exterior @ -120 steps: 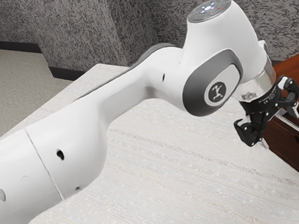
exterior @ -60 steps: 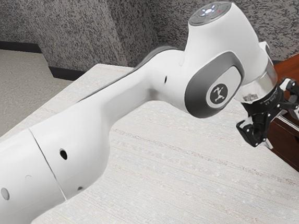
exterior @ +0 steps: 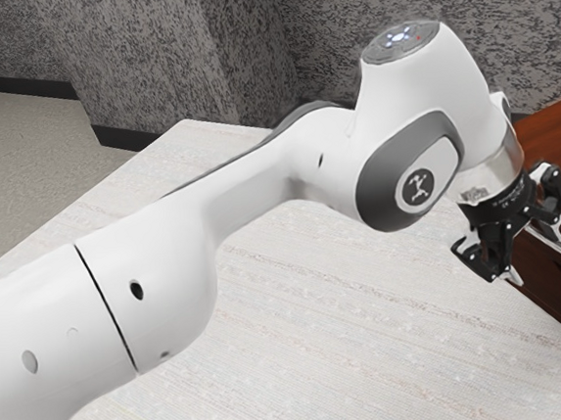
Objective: Pull the drawer handle with one arm to open the drawer
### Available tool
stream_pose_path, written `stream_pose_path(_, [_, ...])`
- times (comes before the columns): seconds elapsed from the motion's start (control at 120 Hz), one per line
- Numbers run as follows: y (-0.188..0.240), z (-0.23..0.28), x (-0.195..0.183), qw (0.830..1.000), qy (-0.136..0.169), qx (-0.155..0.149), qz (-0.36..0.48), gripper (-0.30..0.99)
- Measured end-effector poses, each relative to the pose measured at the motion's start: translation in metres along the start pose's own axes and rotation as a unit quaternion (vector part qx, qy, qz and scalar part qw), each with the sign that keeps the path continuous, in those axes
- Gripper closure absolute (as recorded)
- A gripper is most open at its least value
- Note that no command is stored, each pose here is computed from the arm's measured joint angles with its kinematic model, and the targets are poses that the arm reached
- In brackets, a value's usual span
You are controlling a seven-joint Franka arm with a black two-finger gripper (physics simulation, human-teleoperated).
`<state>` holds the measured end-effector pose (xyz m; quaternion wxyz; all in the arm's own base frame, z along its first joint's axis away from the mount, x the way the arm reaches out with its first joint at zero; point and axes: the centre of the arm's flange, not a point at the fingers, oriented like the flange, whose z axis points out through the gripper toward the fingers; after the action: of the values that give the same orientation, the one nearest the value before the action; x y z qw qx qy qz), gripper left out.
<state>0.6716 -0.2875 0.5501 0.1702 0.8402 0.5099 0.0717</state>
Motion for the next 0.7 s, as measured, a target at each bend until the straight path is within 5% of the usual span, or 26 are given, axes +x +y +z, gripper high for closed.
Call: stream_pose_path(0.7, [-0.044,-0.011,0.007,1.000,-0.012,0.017,-0.009,0.29])
